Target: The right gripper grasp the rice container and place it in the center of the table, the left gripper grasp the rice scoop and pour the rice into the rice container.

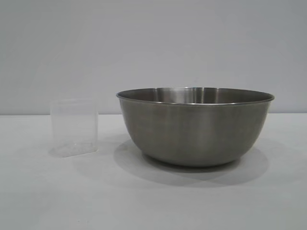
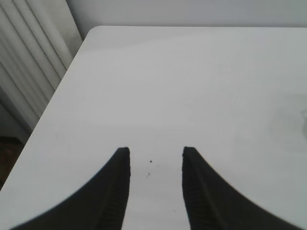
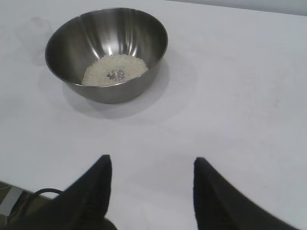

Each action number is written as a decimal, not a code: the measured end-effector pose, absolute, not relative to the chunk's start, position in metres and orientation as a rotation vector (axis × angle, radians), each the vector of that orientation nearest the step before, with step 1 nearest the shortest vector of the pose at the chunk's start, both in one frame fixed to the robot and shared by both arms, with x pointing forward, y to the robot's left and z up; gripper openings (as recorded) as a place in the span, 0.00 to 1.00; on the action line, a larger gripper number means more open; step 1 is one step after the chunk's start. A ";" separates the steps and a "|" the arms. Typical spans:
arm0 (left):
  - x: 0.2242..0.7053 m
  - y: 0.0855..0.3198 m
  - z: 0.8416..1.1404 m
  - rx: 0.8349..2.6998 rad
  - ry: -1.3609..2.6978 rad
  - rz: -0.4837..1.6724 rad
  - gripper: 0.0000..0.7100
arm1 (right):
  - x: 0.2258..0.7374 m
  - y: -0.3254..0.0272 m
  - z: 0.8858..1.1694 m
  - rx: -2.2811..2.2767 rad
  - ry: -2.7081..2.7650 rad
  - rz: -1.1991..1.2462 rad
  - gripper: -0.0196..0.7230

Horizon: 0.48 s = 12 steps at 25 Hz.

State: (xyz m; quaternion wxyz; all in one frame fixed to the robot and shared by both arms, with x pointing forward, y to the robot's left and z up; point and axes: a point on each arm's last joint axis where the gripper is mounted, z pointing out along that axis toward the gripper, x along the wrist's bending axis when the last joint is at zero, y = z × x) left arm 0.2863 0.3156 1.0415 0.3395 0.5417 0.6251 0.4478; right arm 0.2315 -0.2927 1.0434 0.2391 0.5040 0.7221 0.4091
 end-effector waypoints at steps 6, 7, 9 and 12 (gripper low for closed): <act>0.259 0.310 1.059 1.498 1.632 1.115 0.31 | 0.232 -0.293 1.043 1.380 1.977 1.120 0.53; 0.256 0.310 1.058 1.518 1.649 1.094 0.31 | 0.232 -0.293 1.043 1.380 1.977 1.120 0.53; 0.250 0.308 1.057 1.520 1.660 1.064 0.31 | 0.232 -0.293 1.043 1.380 1.977 1.120 0.53; 0.239 0.305 1.054 1.515 1.653 1.037 0.31 | 0.232 -0.293 1.043 1.380 1.977 1.120 0.53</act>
